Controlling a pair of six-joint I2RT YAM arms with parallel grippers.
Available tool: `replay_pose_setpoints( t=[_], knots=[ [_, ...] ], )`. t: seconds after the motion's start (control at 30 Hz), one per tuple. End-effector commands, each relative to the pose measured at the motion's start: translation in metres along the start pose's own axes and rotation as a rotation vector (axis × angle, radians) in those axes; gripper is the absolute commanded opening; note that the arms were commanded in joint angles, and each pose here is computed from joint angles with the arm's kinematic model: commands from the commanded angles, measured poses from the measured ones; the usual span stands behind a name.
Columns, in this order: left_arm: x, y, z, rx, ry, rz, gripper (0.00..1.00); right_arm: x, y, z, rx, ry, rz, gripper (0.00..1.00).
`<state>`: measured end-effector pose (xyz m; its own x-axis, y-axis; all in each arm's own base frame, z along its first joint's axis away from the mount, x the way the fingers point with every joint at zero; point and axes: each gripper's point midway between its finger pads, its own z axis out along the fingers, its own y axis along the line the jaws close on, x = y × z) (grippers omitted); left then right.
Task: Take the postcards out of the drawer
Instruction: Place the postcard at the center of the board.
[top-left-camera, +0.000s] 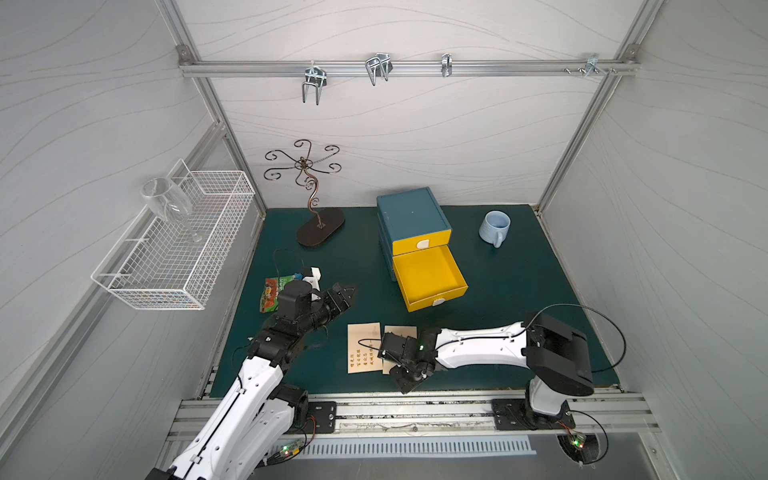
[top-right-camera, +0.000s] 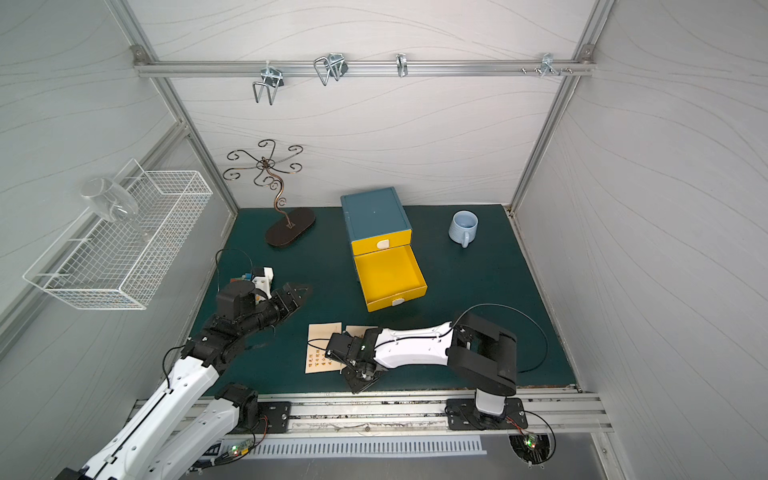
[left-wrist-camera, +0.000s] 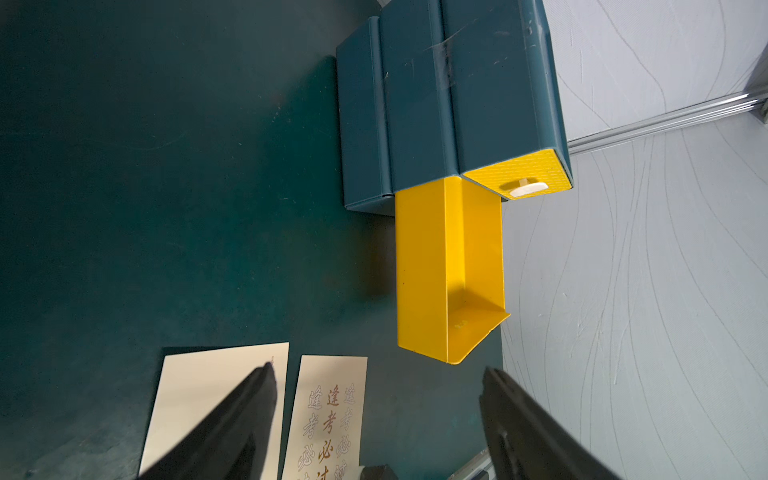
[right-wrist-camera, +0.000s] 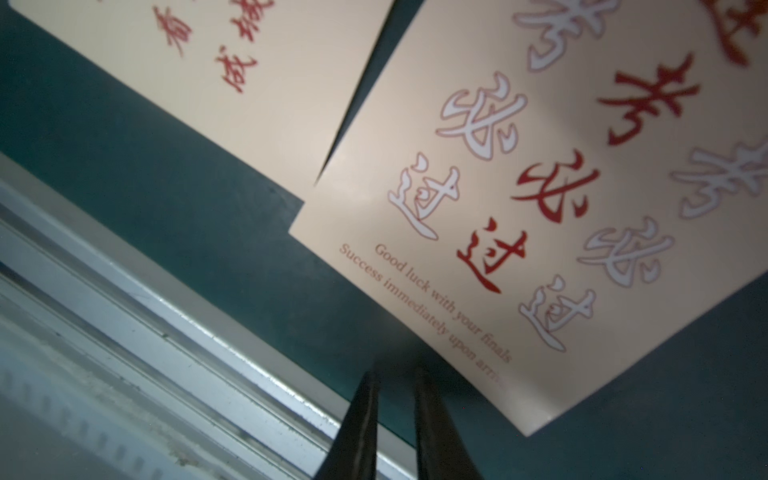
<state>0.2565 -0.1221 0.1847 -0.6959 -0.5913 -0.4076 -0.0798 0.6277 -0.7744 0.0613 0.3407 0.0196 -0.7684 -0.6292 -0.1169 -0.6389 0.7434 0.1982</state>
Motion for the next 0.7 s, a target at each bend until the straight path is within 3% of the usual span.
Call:
replay_pose_setpoints(
  t=[0.0,0.67],
  knots=[
    [-0.013,-0.014,-0.005,0.035,-0.043,0.03,0.82,0.005,-0.019,0.006,0.051,0.027,0.025,0.2],
    [-0.014,-0.014,-0.007,0.037,-0.048,0.025,0.83,-0.004,-0.034,-0.004,0.109,-0.018,0.062,0.18]
  ],
)
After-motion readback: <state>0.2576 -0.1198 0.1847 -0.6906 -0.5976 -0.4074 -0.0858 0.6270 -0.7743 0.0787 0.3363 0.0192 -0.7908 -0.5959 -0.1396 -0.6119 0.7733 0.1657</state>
